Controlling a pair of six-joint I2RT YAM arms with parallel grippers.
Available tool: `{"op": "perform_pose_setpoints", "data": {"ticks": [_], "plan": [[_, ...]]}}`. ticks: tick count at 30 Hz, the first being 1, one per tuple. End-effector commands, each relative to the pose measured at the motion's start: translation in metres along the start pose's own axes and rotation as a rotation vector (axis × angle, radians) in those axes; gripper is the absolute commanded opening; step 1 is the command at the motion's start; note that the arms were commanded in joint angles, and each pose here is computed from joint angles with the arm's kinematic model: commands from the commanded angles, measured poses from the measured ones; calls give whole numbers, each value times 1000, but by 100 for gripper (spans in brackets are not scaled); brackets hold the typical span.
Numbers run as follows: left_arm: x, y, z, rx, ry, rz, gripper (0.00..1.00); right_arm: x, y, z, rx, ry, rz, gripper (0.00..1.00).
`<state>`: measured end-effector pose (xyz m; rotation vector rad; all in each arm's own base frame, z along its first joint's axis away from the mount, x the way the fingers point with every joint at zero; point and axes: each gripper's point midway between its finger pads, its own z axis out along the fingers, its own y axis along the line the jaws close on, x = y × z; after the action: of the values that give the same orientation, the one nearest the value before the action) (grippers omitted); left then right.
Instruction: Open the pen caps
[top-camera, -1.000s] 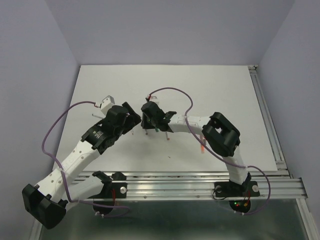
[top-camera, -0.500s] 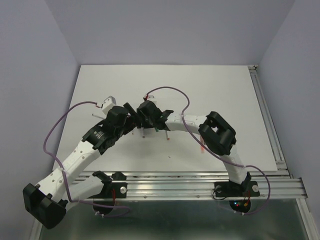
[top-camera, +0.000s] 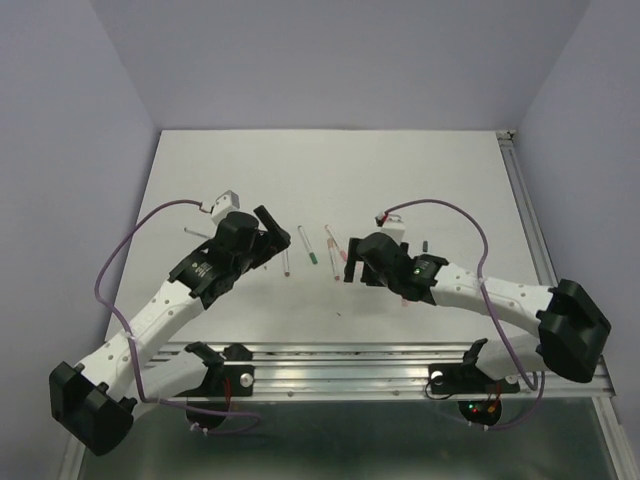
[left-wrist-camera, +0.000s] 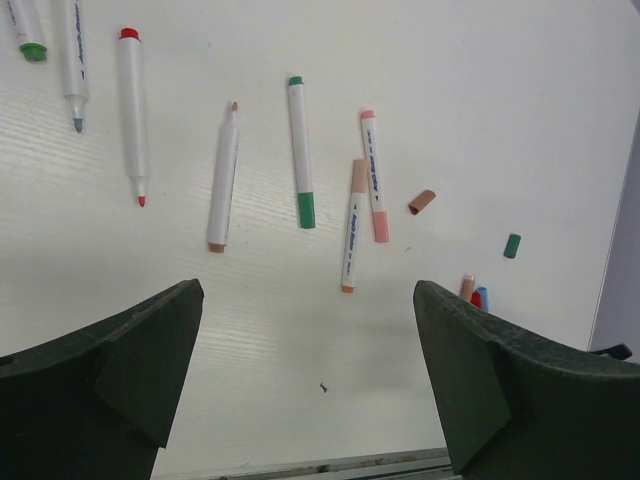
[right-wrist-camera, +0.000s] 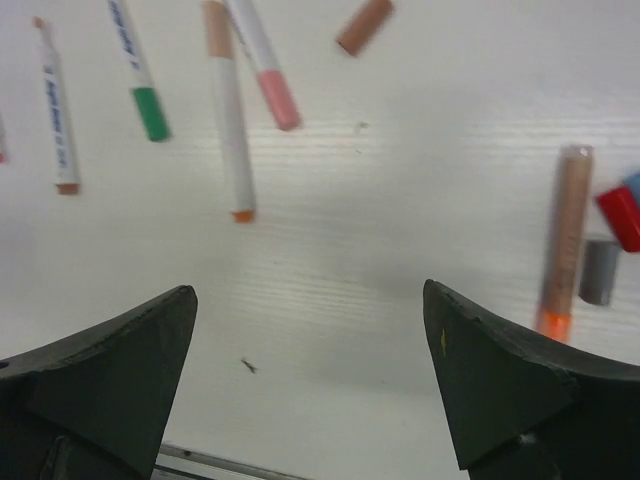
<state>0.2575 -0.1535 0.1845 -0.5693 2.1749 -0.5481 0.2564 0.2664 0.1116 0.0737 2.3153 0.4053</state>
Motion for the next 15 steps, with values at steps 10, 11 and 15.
{"op": "perform_pose_setpoints", "data": {"ticks": [10,11,15], "plan": [[17,-11,16,64,65,42,99,45,-114,-19,316,34,70,82],[16,-12,16,71,65,43,99,48,-117,-15,334,46,63,81],[17,-10,16,70,65,45,99,38,-117,-4,356,37,51,79]]}}
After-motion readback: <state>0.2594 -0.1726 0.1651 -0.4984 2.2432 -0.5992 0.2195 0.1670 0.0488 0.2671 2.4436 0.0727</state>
